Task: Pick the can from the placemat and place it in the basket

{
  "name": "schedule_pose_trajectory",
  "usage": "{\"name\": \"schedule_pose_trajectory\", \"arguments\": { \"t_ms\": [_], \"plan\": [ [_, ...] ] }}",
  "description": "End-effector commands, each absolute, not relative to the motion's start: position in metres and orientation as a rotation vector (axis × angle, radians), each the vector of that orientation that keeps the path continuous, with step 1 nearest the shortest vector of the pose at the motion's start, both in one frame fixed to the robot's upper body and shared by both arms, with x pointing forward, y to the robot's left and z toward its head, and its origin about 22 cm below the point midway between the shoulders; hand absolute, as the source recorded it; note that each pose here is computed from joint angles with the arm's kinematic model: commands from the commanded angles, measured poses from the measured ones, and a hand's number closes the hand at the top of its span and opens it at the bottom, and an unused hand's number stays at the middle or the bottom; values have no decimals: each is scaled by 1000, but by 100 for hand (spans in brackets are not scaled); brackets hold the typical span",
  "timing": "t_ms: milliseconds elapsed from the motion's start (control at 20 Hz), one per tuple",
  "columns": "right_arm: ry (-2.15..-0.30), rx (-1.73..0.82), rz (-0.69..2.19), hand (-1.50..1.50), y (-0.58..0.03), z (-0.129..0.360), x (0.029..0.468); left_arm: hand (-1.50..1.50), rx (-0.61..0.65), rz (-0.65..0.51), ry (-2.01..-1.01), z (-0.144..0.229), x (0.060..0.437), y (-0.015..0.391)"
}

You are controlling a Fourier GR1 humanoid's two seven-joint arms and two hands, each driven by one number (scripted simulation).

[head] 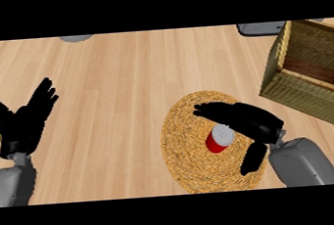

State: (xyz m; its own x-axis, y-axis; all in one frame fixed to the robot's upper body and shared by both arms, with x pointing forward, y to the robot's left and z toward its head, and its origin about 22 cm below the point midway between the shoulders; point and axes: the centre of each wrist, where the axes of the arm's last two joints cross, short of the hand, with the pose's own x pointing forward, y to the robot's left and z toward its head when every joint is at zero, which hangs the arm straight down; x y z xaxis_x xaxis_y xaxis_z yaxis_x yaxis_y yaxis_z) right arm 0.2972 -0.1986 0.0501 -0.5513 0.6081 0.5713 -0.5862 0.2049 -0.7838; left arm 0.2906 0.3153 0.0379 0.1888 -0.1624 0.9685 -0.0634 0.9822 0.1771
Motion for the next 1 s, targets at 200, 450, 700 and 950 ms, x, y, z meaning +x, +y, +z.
{"name": "schedule_pose_trajectory", "arguments": {
  "t_ms": [200, 450, 700, 950],
  "plan": [
    [-1490, -94, 1749, 150, -196, 54, 295, 0, 191, -69, -1389, 28, 278, 324],
    [-1495, -85, 1725, 150, -193, 25, 282, 0, 190, -55, -1389, 42, 298, 317],
    [-1504, -85, 1743, 150, -188, 21, 287, 0, 195, -66, -1383, 51, 289, 327],
    [-1431, -255, 1523, 150, -133, 33, 264, 0, 199, -53, -1366, 32, 282, 331]
  ]
}}
